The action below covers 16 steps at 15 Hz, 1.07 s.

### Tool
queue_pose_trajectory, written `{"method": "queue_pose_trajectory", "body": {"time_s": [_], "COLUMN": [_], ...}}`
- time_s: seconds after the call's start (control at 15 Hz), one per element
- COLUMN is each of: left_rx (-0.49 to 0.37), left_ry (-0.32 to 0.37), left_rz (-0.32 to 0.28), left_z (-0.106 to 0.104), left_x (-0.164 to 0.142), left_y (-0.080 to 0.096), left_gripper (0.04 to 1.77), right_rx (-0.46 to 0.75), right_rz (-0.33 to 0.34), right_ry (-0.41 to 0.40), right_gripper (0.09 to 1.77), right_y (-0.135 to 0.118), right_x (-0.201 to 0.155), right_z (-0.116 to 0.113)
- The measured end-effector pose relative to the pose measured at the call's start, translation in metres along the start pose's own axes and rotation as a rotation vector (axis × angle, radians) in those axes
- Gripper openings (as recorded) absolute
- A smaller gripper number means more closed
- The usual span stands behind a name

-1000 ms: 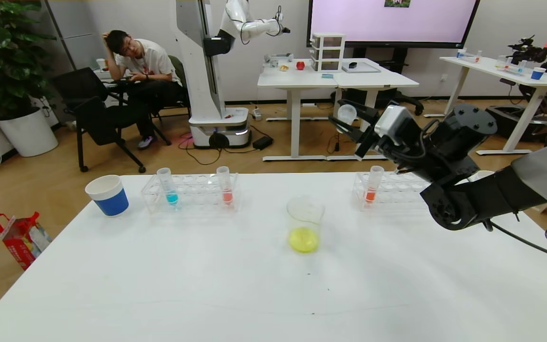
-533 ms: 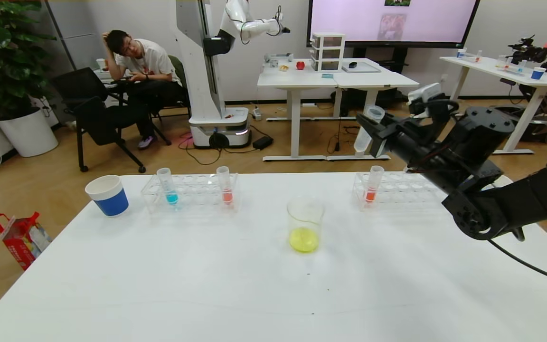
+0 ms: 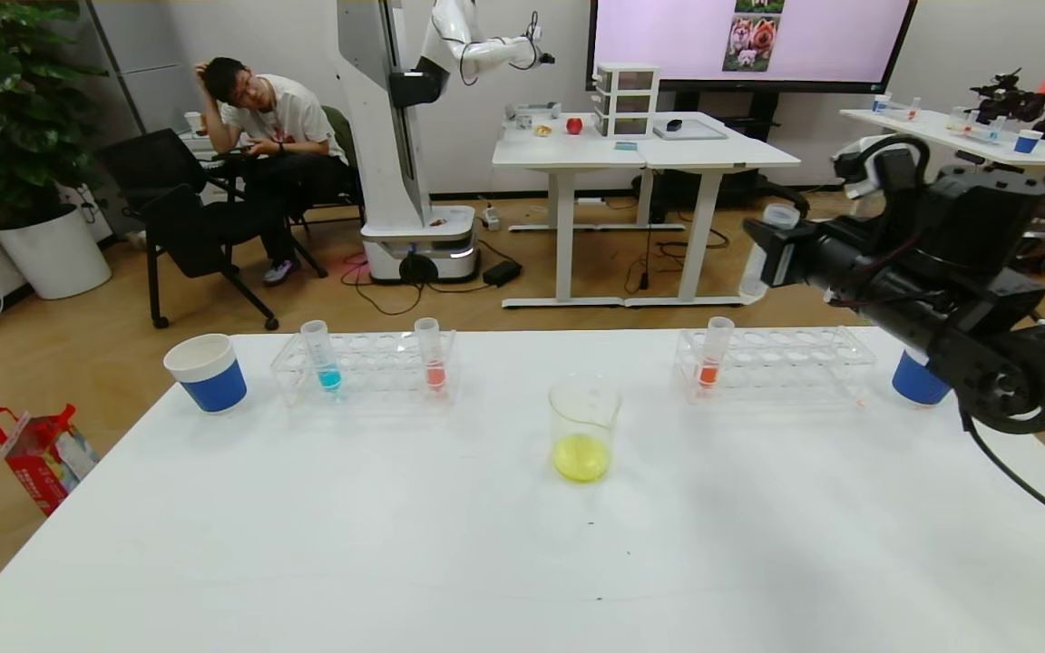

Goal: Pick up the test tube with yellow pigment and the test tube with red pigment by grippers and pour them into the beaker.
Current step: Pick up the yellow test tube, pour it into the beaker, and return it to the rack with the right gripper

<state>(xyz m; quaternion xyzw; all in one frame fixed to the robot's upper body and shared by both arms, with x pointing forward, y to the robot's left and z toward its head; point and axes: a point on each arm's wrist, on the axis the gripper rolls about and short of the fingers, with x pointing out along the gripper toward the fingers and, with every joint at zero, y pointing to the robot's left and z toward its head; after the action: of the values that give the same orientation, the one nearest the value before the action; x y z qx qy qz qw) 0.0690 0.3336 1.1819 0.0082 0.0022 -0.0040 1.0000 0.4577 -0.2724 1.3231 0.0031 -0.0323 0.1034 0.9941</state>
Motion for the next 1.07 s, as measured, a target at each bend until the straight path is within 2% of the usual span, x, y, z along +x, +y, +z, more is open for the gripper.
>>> {"method": "queue_pose_trajectory", "body": {"time_s": [0.33, 0.6, 0.8, 1.07], "left_rx": [0.000, 0.000, 0.000, 0.000], "left_ry": [0.000, 0.000, 0.000, 0.000], "left_rz": [0.000, 0.000, 0.000, 0.000], "left_z": [0.000, 0.000, 0.000, 0.000], "left_x": [0.000, 0.000, 0.000, 0.000], "left_y": [0.000, 0.000, 0.000, 0.000], "left_gripper": [1.75, 1.75, 1.75, 1.75], "right_rx": [-0.028, -0.035, -0.038, -0.030], "right_rz": [-0.207, -0.362, -0.435, -0.465], "right_ry": [0.046, 0.076, 0.100, 0.128], "right_gripper": [0.49, 0.49, 0.49, 0.49], "right_y": [-0.084, -0.149, -0.179, -0.198], "right_x": [-0.018, -0.035, -0.040, -0.032], "right_z": [0.001, -0.009, -0.020, -0.041]}}
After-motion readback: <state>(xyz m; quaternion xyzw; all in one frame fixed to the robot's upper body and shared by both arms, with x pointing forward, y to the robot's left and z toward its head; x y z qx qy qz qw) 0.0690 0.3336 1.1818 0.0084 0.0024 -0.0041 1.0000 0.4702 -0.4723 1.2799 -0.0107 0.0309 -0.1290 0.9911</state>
